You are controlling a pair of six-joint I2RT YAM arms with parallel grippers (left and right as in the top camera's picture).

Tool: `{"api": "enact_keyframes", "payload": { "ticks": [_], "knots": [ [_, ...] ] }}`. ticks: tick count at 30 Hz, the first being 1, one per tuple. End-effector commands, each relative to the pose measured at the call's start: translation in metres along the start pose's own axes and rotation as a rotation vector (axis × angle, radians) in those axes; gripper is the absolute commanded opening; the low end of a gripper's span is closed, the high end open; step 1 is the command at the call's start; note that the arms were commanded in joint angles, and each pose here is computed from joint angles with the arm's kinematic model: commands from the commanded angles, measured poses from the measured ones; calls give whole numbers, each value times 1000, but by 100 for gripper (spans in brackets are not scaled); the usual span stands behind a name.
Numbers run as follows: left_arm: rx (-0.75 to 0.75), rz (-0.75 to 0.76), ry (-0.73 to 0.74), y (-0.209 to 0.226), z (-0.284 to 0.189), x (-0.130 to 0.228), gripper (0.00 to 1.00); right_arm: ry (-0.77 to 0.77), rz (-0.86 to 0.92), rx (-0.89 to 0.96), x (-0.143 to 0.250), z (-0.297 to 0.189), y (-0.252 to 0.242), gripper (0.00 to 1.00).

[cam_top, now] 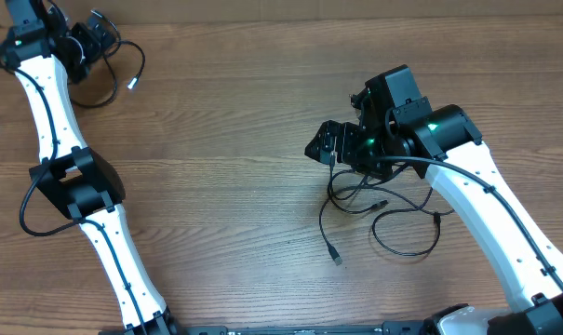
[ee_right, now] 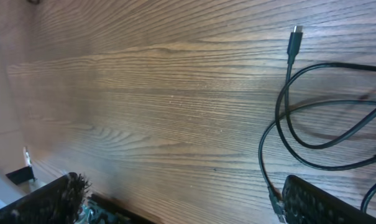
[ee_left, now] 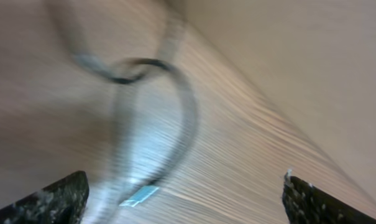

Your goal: Untangle cables

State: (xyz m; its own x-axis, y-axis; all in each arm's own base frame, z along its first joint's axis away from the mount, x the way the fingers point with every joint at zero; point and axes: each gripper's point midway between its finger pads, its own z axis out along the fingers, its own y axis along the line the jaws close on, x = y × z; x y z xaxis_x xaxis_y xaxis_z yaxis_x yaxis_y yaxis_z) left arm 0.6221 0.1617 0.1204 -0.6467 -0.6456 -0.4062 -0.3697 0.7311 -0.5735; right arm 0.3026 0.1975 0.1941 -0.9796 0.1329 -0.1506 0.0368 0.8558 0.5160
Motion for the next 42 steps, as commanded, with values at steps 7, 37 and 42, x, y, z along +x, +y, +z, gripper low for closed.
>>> {"api": "enact_keyframes", "payload": {
  "ticks": [7, 37, 42],
  "knots": [
    [791, 217, 345, -165, -72, 86, 100, -177, 171, 249, -34, -7, -51, 100],
    [284, 1027, 938, -272, -37, 468, 87, -273, 839, 429, -39, -102, -236, 100],
    [297, 1091, 968, -282, -47, 500, 100, -274, 839, 429, -39, -102, -237, 100]
  ]
}}
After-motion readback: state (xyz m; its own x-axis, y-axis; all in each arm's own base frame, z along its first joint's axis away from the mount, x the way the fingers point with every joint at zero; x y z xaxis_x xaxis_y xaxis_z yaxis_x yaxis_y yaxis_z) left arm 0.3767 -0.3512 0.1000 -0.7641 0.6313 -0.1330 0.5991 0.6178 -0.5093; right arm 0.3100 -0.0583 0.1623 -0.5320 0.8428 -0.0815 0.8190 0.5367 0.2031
